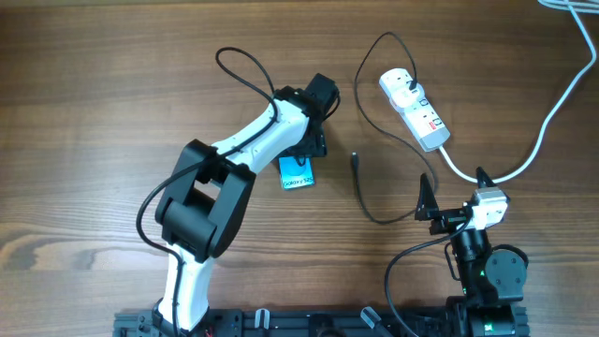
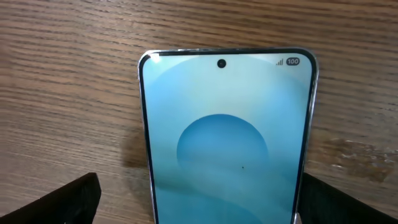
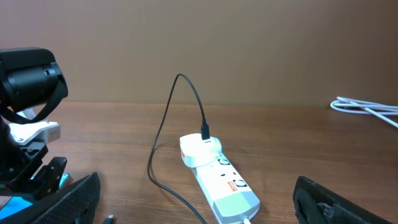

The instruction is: Plug charger to phone and switch on socket

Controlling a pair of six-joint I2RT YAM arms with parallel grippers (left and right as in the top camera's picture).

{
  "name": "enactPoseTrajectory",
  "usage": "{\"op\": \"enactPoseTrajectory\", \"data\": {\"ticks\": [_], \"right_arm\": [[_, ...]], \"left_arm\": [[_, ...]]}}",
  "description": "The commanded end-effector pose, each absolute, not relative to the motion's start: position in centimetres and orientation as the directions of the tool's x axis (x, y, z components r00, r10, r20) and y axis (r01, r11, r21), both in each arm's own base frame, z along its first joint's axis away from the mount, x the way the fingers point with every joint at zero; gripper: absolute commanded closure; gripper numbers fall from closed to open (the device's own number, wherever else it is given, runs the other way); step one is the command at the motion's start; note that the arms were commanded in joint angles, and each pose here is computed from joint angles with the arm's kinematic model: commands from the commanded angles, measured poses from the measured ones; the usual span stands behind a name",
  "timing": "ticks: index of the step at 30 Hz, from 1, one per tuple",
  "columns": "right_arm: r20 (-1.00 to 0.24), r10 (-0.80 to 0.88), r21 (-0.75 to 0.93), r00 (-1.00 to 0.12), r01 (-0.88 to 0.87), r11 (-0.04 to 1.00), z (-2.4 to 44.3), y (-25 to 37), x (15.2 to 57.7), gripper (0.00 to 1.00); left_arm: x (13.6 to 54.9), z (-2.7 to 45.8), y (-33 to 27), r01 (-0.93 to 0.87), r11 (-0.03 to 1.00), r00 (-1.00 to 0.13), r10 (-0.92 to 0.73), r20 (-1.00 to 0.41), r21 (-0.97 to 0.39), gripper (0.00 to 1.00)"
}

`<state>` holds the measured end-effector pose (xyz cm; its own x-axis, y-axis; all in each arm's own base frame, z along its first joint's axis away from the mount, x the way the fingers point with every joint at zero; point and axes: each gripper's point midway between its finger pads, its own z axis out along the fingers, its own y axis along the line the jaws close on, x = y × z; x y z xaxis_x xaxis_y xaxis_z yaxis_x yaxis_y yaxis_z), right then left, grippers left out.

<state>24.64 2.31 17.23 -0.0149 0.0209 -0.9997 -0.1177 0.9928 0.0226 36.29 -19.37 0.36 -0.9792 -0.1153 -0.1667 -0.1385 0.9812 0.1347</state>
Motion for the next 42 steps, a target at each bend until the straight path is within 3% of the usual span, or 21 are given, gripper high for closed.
{"op": "enactPoseTrajectory", "data": {"ticks": [1,4,8,22,26,42], "right_arm": [[-1.0,0.028,0.029,-0.01,-0.103,0.994,17.3,2.0,24.6,0.0],[-1.0,0.028,0.029,-0.01,-0.103,0.994,17.3,2.0,24.6,0.0],[-1.0,0.028,0.029,-0.01,-0.103,0.994,17.3,2.0,24.6,0.0],[-1.0,0.028,0.029,-0.01,-0.103,0.994,17.3,2.0,24.6,0.0],[-1.0,0.028,0.029,-0.01,-0.103,0.994,17.3,2.0,24.6,0.0],[-1.0,0.028,0.029,-0.01,-0.103,0.994,17.3,2.0,24.6,0.0]], "left_arm": [[34.3,-2.5,-17.0,-0.166,0.97,-0.986,-0.16,-0.048,0.178,0.0],[33.0,-2.7,-19.4,-0.182,0.983,-0.98,-0.184,0.07,0.034,0.0],[32.4,-2.7,-20.7,-0.187,0.982,-0.976,-0.183,0.115,-0.029,0.0],[33.8,-2.8,-20.7,-0.27,0.963,-0.962,-0.268,0.055,-0.028,0.0],[34.4,-2.8,-21.1,-0.359,0.932,-0.933,-0.358,0.04,-0.045,0.0],[34.1,-2.8,-19.8,-0.33,0.944,-0.943,-0.33,0.032,0.006,0.0]]}}
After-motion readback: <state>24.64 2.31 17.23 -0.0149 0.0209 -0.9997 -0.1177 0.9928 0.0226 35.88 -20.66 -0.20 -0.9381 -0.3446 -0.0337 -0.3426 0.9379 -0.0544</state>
